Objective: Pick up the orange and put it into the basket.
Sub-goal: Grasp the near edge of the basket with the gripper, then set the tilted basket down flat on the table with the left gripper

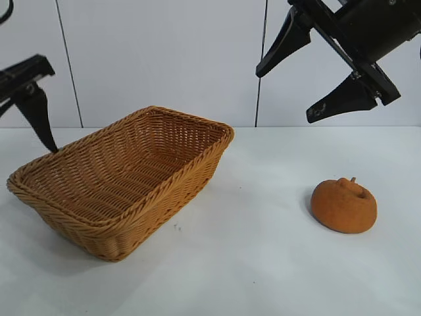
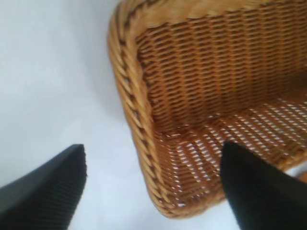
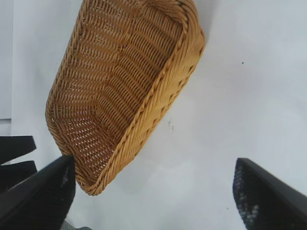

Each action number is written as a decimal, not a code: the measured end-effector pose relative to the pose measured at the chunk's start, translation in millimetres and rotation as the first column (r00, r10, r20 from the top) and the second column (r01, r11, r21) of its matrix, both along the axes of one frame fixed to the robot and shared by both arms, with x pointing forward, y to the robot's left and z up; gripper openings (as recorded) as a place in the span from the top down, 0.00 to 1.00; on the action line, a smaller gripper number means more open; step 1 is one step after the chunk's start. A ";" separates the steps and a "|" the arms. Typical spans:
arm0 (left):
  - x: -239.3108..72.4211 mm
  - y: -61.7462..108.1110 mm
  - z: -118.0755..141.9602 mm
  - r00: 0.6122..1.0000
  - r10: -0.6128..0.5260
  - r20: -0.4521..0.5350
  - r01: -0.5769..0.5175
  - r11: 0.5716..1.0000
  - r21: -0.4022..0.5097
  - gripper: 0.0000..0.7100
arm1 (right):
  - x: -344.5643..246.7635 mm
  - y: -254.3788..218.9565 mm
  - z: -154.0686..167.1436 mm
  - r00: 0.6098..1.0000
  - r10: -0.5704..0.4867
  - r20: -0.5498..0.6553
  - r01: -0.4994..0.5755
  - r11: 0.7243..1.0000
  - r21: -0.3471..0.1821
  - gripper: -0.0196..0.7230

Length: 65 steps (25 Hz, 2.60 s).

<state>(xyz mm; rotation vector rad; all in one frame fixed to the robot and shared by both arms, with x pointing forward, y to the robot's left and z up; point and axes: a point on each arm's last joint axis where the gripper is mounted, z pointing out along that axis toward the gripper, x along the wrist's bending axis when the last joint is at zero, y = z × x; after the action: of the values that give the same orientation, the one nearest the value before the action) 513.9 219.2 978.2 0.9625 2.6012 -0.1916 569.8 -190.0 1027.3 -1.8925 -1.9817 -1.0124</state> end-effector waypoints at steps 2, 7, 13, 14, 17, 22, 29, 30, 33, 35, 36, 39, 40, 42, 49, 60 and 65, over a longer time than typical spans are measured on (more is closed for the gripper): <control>-0.4 -2.1 -6.8 1.000 0.000 -0.005 0.000 1.000 -0.004 0.23 | 0.0 0.0 0.0 1.000 0.000 0.000 0.000 1.000 0.001 0.15; 4.1 -12.6 -12.0 0.999 -0.011 0.042 0.012 1.000 -0.010 0.23 | 0.0 0.0 0.0 1.000 0.000 0.000 0.000 1.000 0.001 0.15; 14.3 -16.9 -41.0 1.000 0.001 0.007 -0.001 1.000 0.009 0.23 | 0.0 0.0 0.0 1.000 -0.005 -0.004 0.005 1.000 0.003 0.15; 18.0 -17.1 -47.6 1.000 0.008 0.015 -0.009 1.000 0.014 0.23 | 0.0 0.0 0.0 1.000 -0.005 -0.004 0.005 1.000 0.003 0.15; 26.0 -17.5 -64.7 0.999 0.025 0.031 -0.026 0.999 0.026 0.23 | 0.0 0.0 0.0 1.000 -0.006 -0.005 0.006 1.000 0.003 0.15; 28.8 -17.5 -75.2 0.999 0.032 0.024 -0.033 0.999 0.034 0.24 | 0.0 0.0 0.0 1.000 -0.008 -0.006 0.008 1.000 0.004 0.15; 27.5 -18.0 -75.3 0.999 0.051 0.002 -0.051 0.998 0.024 0.86 | 0.0 0.0 0.0 1.000 -0.008 -0.006 0.008 1.000 0.004 0.15; 29.3 -18.5 -73.5 0.999 0.050 0.002 -0.050 0.999 0.021 0.88 | 0.0 0.0 0.0 1.000 -0.008 -0.006 0.008 1.000 0.004 0.15; 32.7 -23.0 -64.2 0.999 0.004 -0.053 -0.003 1.000 0.013 0.88 | 0.0 0.0 0.0 1.000 -0.008 -0.006 0.008 1.000 0.004 0.15; 42.3 -25.9 -52.0 0.998 -0.042 -0.044 0.042 0.999 0.009 0.88 | 0.0 0.0 0.0 1.000 -0.008 -0.006 0.008 1.000 0.004 0.15; 49.0 -26.4 -44.8 0.998 -0.061 -0.029 0.061 0.998 0.007 0.88 | 0.2 0.1 0.3 1.000 -0.008 -0.005 0.008 1.000 0.004 0.15; 68.4 -22.4 -22.5 0.995 -0.100 0.025 0.100 0.995 -0.010 0.88 | 0.1 0.2 0.8 1.000 -0.005 -0.006 0.005 1.000 0.005 0.15; 75.2 -19.9 -14.2 0.991 -0.119 0.054 0.120 0.993 -0.012 0.88 | 0.1 0.2 0.8 1.000 -0.005 -0.006 0.005 1.000 0.005 0.15; 85.3 -11.8 -1.6 0.982 -0.164 0.089 0.165 0.986 -0.007 0.88 | 0.1 0.2 0.8 1.000 -0.005 -0.006 0.005 1.000 0.005 0.15; 106.8 -9.2 7.0 0.912 -0.405 0.070 0.403 0.914 0.037 0.88 | 0.1 0.3 0.8 1.000 -0.005 -0.006 0.005 1.000 0.005 0.15; 120.9 -25.9 -25.1 0.743 -0.669 -0.012 0.668 0.742 0.048 0.88 | -0.4 0.4 0.8 1.000 -0.001 -0.011 0.001 1.000 0.006 0.15; 124.0 -26.5 -50.5 0.721 -0.691 -0.052 0.693 0.721 0.028 0.88 | -0.4 0.4 0.7 1.000 0.000 -0.011 0.000 1.000 0.005 0.15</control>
<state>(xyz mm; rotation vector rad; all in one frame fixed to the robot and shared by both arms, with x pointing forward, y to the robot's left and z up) 637.9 192.7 927.7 1.9382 2.1416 -0.3381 569.3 -189.6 1028.0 -1.8919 -1.9713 -1.0044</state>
